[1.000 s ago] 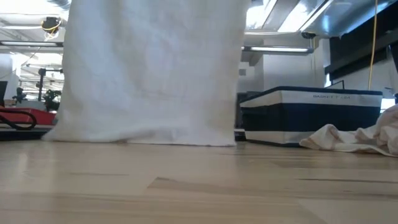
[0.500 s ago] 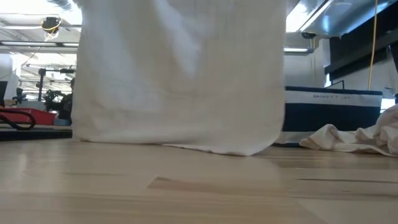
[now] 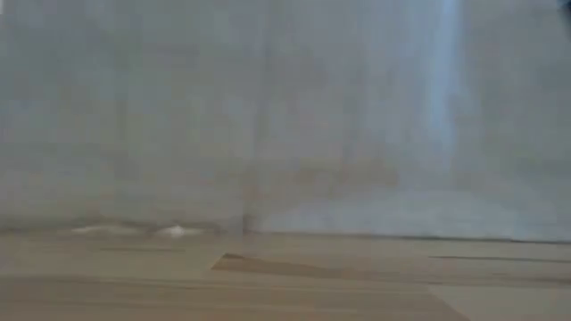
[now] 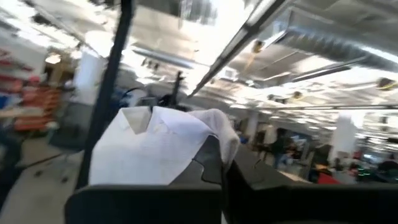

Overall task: Fold towel
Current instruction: Fold the white patterned towel

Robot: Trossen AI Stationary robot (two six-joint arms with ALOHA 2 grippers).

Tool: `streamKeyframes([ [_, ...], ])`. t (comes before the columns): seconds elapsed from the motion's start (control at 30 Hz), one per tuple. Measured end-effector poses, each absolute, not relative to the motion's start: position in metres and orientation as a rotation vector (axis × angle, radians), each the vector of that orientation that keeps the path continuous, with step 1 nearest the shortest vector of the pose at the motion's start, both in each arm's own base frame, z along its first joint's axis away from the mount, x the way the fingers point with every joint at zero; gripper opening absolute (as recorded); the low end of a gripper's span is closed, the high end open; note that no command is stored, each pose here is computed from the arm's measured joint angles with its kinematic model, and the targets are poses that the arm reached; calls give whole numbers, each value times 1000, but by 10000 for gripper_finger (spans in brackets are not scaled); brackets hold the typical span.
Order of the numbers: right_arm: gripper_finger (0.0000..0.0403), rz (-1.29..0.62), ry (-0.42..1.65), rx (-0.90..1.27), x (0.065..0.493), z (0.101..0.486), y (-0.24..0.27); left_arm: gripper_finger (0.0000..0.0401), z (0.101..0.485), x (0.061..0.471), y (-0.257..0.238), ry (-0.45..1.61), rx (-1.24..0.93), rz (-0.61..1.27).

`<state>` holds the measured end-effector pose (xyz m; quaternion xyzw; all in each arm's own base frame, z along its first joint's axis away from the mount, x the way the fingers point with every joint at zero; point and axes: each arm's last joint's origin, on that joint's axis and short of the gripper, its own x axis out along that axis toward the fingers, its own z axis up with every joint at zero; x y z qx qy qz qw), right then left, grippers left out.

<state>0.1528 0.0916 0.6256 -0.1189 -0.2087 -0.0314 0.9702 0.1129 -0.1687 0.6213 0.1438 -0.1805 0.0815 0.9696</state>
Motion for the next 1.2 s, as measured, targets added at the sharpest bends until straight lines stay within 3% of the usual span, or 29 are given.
streamKeyframes([
  [0.27, 2, -231, -384, -268, 151, 628, 86, 6, 634, 97, -141, -305, 322, 328],
  [0.43, 3, -381, -224, -301, 164, 616, 79, 6, 636, 92, -127, -253, 322, 355],
  [0.67, 3, -447, -21, -348, 191, 590, 71, 6, 633, 92, -107, -208, 351, 415],
  [1.2, 3, -464, 343, -376, 248, 529, 39, 6, 573, 71, -48, -120, 274, 547],
])
